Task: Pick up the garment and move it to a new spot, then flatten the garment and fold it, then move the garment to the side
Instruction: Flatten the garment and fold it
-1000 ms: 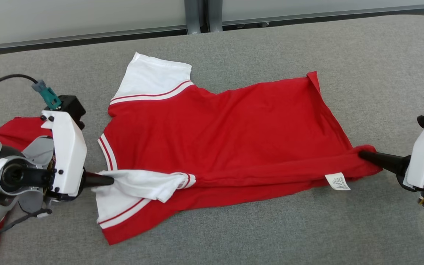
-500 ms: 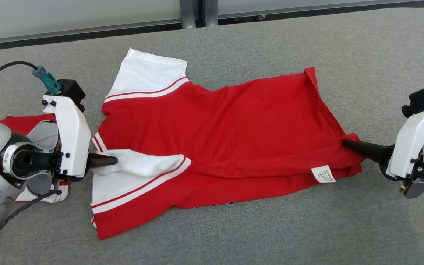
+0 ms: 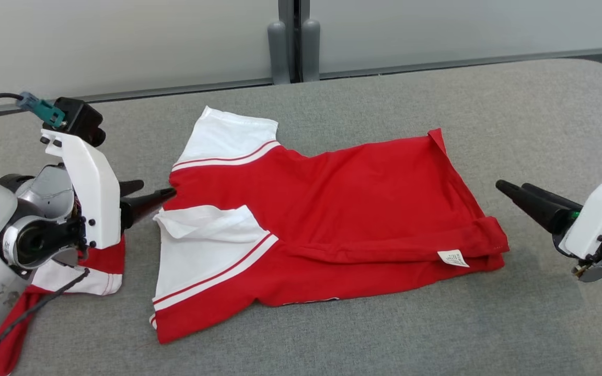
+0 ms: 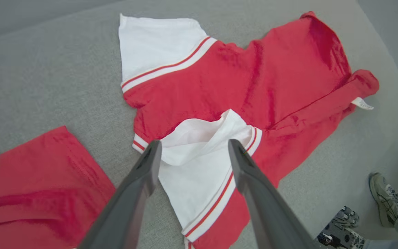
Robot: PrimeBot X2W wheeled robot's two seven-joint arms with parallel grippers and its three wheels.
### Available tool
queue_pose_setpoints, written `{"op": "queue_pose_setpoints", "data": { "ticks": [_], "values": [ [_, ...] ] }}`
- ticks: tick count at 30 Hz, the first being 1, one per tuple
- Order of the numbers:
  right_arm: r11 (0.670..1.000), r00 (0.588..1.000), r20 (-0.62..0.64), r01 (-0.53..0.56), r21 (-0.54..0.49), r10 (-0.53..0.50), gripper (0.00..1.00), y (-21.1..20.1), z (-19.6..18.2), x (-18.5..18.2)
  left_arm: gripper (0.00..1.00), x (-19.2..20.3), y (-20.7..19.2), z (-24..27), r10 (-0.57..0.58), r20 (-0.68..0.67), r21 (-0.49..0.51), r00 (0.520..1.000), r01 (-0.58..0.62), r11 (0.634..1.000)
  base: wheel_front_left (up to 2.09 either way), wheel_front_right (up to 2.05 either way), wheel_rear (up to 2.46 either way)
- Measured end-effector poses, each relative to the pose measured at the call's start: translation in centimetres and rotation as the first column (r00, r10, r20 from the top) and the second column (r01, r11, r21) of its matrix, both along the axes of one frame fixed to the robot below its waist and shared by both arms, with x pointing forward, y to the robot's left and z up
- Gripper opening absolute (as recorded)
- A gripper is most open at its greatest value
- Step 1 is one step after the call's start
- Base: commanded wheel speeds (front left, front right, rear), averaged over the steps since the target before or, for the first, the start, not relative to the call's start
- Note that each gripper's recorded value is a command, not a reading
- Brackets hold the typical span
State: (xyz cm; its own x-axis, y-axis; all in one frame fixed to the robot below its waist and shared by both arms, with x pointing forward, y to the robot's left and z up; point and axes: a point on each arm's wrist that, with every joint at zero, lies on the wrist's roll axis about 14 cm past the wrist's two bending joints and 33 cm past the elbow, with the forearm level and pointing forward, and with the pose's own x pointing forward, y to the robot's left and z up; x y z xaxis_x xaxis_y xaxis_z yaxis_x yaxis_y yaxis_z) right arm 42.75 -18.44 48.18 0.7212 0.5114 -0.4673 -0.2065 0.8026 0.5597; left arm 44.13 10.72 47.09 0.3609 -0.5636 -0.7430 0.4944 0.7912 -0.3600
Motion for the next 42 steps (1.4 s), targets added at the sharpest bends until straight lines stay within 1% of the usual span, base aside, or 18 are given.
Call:
{"op": "queue_pose_setpoints", "data": {
  "ticks": [3,5,6,8,10,12,15,18,20,22,24,27,28,29,31,35,37,42],
  "values": [
    [0.998,0.989,0.137,0.051,0.027,-0.054,1.00,-0.2,2.5,0.3,1.00,0.7,-0.1,2.5,0.048,0.168,-0.066,0.985,-0.037,0.997,0.00,0.00,0.00],
    [0.996,0.966,0.240,0.086,0.038,-0.093,1.00,-0.5,4.2,0.4,1.00,0.6,-0.1,3.8,0.084,0.259,-0.104,0.962,-0.059,0.993,0.00,0.00,0.00],
    [0.991,0.939,0.318,0.122,0.050,-0.132,1.00,-1.0,5.3,0.2,1.00,0.7,0.2,5.2,0.149,0.352,-0.153,0.924,-0.100,0.983,0.00,0.00,0.00],
    [0.985,0.907,0.383,0.160,0.067,-0.173,1.00,-1.5,6.0,-0.2,1.00,0.6,0.7,6.5,0.203,0.448,-0.183,0.871,-0.133,0.974,0.00,0.00,0.00],
    [0.979,0.877,0.435,0.190,0.077,-0.204,1.00,-1.9,6.3,-0.7,1.00,0.2,1.4,7.3,0.259,0.520,-0.209,0.814,-0.173,0.962,0.00,0.00,0.00],
    [0.974,0.855,0.466,0.208,0.091,-0.227,1.00,-1.8,6.2,-1.4,1.00,-0.3,1.8,8.1,0.337,0.567,-0.269,0.751,-0.218,0.938,0.00,0.00,0.00],
    [0.966,0.832,0.490,0.236,0.108,-0.258,1.00,-1.9,5.6,-2.5,1.00,-1.7,2.1,8.3,0.436,0.598,-0.351,0.672,-0.270,0.897,0.00,0.00,0.00],
    [0.961,0.820,0.502,0.256,0.107,-0.275,1.00,-1.9,4.8,-3.4,1.00,-3.2,2.5,7.8,0.522,0.600,-0.417,0.606,-0.320,0.851,0.00,0.00,0.00],
    [0.957,0.817,0.502,0.276,0.093,-0.285,1.00,-2.2,3.9,-4.3,1.00,-4.2,2.8,7.0,0.560,0.590,-0.438,0.582,-0.352,0.827,0.00,0.00,0.00],
    [0.945,0.809,0.496,0.314,0.090,-0.316,1.00,-3.0,3.1,-5.0,1.00,-5.2,3.3,6.0,0.561,0.616,-0.407,0.553,-0.387,0.828,0.00,0.00,0.00],
    [0.939,0.811,0.486,0.338,0.066,-0.327,1.00,-3.4,1.9,-5.9,1.00,-5.9,3.5,6.0,0.613,0.594,-0.438,0.520,-0.430,0.789,0.00,0.00,0.00],
    [0.932,0.823,0.453,0.359,0.054,-0.343,1.00,-3.1,0.0,-7.2,1.00,-7.0,3.9,5.0,0.649,0.581,-0.440,0.492,-0.482,0.758,0.00,0.00,0.00],
    [0.930,0.825,0.445,0.363,0.056,-0.349,1.00,-2.9,-0.4,-7.4,1.00,-7.4,4.0,4.4,0.640,0.588,-0.420,0.495,-0.489,0.764,0.00,0.00,0.00],
    [0.931,0.829,0.440,0.362,0.048,-0.345,1.00,-2.6,-0.8,-7.5,1.00,-7.6,4.2,3.8,0.643,0.585,-0.411,0.494,-0.502,0.761,0.00,0.00,0.00],
    [0.932,0.837,0.428,0.360,0.037,-0.340,1.00,-2.1,-1.5,-7.5,1.00,-8.1,4.0,2.4,0.642,0.568,-0.394,0.514,-0.516,0.761,0.00,0.00,0.00],
    [0.937,0.867,0.383,0.350,-0.009,-0.320,1.00,-1.6,-3.1,-7.3,1.00,-8.1,4.1,1.0,0.641,0.555,-0.374,0.530,-0.529,0.762,0.00,0.00,0.00],
    [0.939,0.883,0.362,0.339,-0.051,-0.299,1.00,-1.6,-3.9,-6.9,1.00,-8.4,4.0,-0.3,0.631,0.536,-0.348,0.560,-0.535,0.770,0.00,0.00,0.00],
    [0.943,0.918,0.301,0.306,-0.127,-0.258,1.00,-1.1,-5.5,-5.4,1.00,-8.8,3.1,-3.6,0.592,0.463,-0.272,0.660,-0.530,0.803,0.00,0.00,0.00]
  ]
}}
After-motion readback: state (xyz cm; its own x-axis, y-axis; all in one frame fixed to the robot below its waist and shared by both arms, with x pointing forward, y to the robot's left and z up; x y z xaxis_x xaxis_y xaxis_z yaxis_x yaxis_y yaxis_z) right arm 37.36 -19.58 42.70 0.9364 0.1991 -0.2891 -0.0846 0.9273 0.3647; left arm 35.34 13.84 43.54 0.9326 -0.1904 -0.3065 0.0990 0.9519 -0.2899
